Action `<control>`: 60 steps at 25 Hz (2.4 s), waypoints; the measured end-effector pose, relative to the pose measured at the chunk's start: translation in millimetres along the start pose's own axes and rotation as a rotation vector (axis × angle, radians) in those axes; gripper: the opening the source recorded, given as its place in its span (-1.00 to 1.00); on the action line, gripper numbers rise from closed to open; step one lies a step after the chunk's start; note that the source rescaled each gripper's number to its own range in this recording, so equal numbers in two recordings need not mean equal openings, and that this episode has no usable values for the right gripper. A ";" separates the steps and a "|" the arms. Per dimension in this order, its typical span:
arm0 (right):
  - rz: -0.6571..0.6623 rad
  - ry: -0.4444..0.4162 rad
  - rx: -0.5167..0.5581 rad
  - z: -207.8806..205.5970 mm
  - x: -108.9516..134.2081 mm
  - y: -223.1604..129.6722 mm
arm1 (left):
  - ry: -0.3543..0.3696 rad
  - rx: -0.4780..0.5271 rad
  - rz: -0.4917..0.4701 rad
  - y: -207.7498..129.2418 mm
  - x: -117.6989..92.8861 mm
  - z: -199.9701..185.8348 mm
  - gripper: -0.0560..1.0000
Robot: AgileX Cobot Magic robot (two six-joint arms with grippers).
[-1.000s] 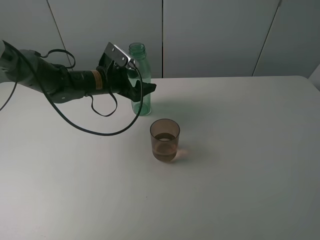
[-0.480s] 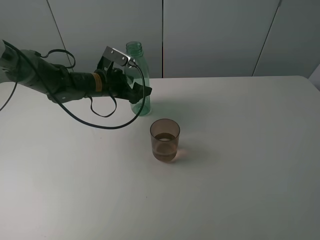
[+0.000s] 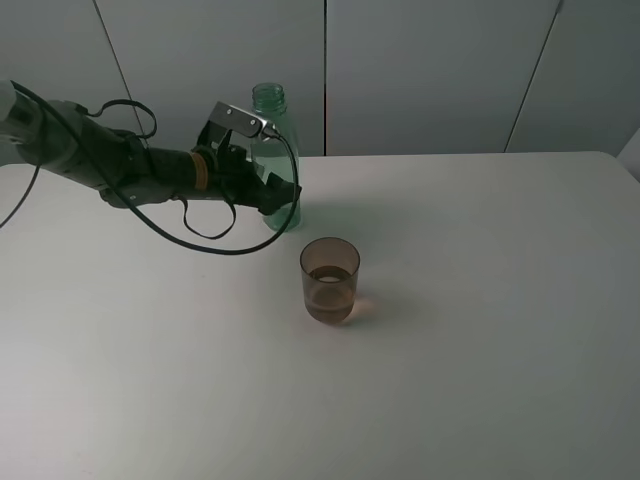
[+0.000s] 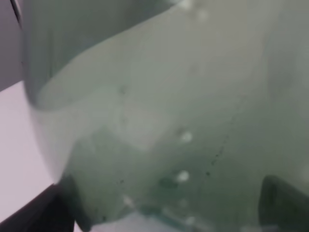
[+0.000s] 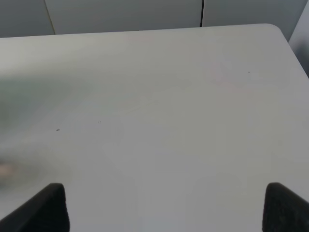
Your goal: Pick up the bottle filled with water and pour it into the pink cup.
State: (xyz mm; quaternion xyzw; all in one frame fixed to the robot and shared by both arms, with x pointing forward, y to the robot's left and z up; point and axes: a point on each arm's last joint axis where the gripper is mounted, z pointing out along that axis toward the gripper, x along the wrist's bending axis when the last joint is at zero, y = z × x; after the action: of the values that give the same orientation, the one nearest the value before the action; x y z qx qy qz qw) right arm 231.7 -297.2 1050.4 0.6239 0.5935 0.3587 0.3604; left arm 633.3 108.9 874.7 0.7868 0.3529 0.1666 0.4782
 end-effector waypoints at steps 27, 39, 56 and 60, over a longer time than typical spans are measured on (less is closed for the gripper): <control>0.000 0.000 0.000 0.0 0.0 0.0 | 0.426 0.180 -0.150 43.0 -25.2 -167.3 1.00; 0.000 0.000 0.000 0.0 0.0 0.0 | 0.541 0.263 -0.265 65.9 -74.0 -329.8 1.00; 0.000 0.000 0.000 0.0 0.0 0.0 | 0.604 0.014 -0.412 -27.0 -122.9 -425.3 1.00; 0.000 0.000 0.000 0.0 0.0 0.0 | 0.707 -0.096 -0.426 -33.8 -133.5 -440.3 1.00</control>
State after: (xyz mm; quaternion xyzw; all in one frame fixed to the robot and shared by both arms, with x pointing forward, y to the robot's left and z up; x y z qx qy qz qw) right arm 231.7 -297.2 1050.4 0.6239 0.5935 0.3587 0.3604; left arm 263.1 302.9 1069.8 0.5672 0.6423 0.3400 0.3874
